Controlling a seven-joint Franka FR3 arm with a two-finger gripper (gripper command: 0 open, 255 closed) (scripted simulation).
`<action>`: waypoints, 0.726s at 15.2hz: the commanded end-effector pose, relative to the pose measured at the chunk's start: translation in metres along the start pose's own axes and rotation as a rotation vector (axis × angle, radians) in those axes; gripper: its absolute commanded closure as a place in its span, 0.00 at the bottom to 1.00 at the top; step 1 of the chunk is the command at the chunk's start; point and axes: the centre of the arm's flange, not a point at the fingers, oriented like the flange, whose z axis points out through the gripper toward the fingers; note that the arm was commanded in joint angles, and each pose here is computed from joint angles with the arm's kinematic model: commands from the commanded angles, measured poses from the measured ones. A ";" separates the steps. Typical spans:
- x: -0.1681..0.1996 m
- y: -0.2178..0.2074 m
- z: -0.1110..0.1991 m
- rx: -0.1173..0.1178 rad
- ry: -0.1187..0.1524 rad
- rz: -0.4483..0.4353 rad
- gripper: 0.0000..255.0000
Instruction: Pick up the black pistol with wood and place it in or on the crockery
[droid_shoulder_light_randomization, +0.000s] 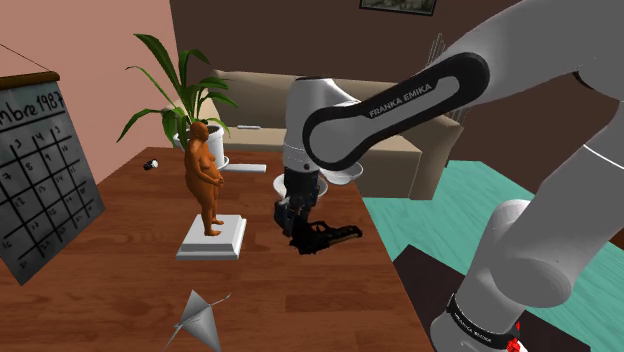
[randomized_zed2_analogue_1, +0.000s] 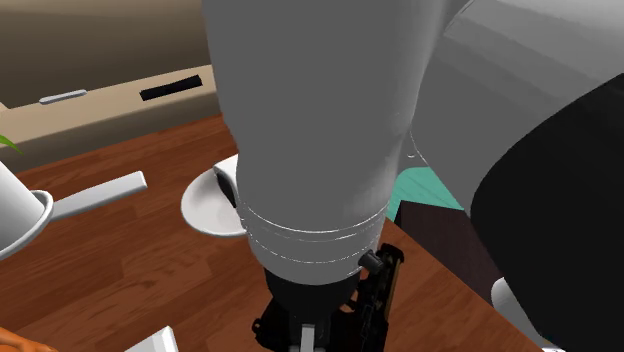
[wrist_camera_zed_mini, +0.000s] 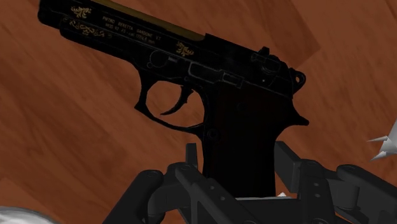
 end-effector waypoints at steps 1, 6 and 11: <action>0.001 -0.001 -0.011 0.000 0.000 0.000 1.00; 0.001 -0.002 -0.037 0.000 0.000 0.000 1.00; 0.015 0.034 -0.049 0.000 0.000 0.000 1.00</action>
